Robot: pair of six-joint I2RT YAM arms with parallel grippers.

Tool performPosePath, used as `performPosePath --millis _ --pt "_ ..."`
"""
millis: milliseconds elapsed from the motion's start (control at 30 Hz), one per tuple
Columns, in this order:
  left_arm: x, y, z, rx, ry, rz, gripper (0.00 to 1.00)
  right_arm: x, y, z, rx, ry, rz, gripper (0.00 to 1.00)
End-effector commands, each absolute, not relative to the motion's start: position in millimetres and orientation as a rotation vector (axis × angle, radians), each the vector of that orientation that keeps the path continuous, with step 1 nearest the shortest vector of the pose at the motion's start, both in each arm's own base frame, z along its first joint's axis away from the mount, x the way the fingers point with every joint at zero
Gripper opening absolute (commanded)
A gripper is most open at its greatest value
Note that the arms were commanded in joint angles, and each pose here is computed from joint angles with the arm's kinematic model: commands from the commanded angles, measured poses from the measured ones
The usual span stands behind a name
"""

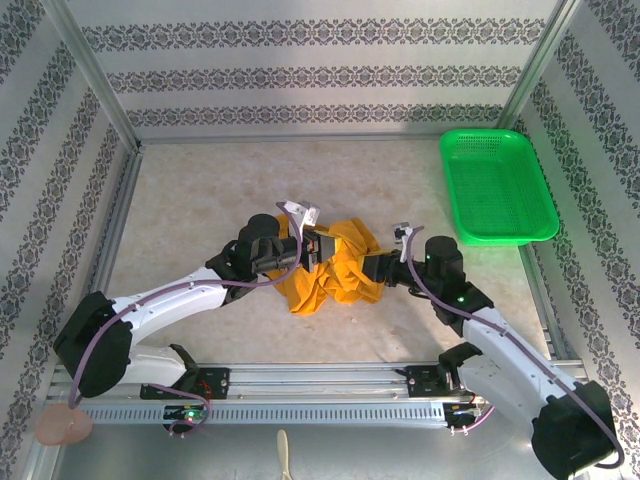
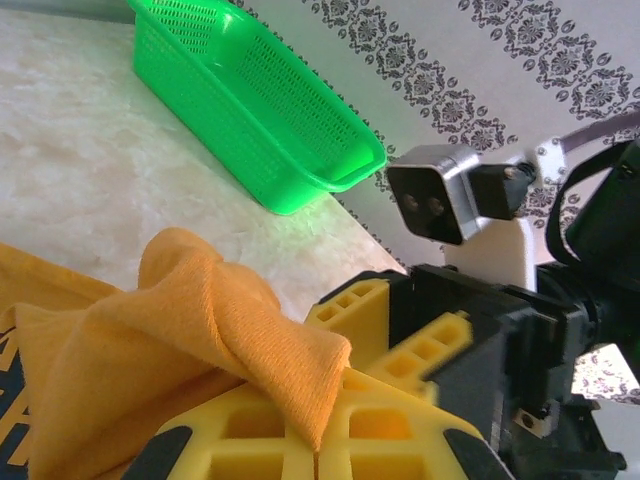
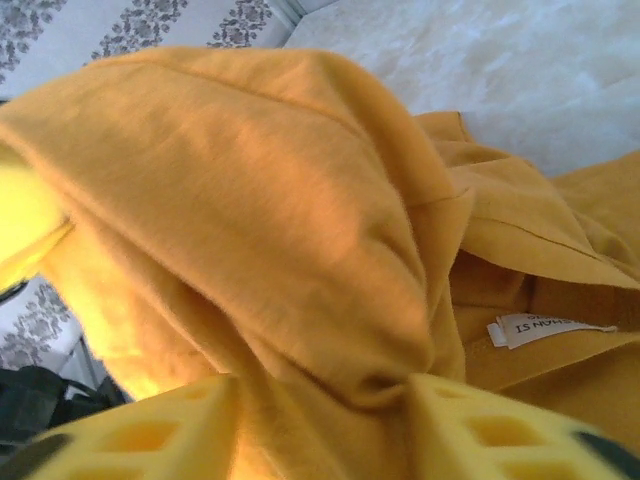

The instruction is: Fold the inside-out t-shirt

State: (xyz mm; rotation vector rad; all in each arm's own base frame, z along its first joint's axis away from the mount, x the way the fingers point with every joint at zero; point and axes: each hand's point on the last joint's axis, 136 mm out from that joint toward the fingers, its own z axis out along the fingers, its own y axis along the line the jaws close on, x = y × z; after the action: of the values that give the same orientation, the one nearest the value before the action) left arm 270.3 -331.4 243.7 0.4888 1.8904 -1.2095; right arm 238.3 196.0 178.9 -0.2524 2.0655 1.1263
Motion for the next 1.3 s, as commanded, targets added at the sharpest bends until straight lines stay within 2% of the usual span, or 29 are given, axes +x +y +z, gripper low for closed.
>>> performPosePath --millis 0,33,67,200,367,400,567,667,767,967,1267 --pt "271.2 -328.2 265.2 0.478 1.812 -1.254 0.0 253.4 197.0 207.6 -0.276 1.969 1.109 0.17" --pt "271.1 -326.3 263.5 0.472 1.815 -1.254 0.0 254.8 196.5 211.1 -0.276 1.961 1.121 0.03" --pt "272.0 -323.9 263.4 0.463 1.814 -1.25 0.0 255.3 195.9 215.7 -0.276 1.953 1.136 0.0" --pt "282.2 -302.9 251.9 0.381 1.839 -1.2 0.0 246.2 196.1 245.4 -0.328 1.888 1.231 0.0" --pt "307.5 -268.2 231.8 0.237 1.881 -1.113 0.01 214.8 209.6 286.6 -0.487 1.793 1.435 0.0" --pt "311.1 -265.9 228.8 0.226 1.89 -1.103 0.07 209.9 212.0 292.3 -0.516 1.775 1.468 0.0" --pt "323.2 -268.8 218.9 0.237 1.955 -1.072 0.53 201.6 221.6 306.1 -0.571 1.727 1.566 0.0" --pt "321.8 -265.9 226.8 0.239 1.958 -1.054 0.63 207.2 220.3 306.9 -0.55 1.722 1.552 0.0" --pt "309.9 -261.0 243.2 0.234 1.919 -1.068 0.64 213.7 218.5 305.8 -0.522 1.725 1.542 0.0" --pt "268.5 -283.7 260.9 0.359 1.895 -1.072 0.59 224.4 215.6 297.6 -0.473 1.752 1.523 0.0" --pt "245.2 -329.0 232.0 0.507 1.961 -0.92 0.59 232.2 208.6 290.6 -0.41 1.768 1.494 0.0"
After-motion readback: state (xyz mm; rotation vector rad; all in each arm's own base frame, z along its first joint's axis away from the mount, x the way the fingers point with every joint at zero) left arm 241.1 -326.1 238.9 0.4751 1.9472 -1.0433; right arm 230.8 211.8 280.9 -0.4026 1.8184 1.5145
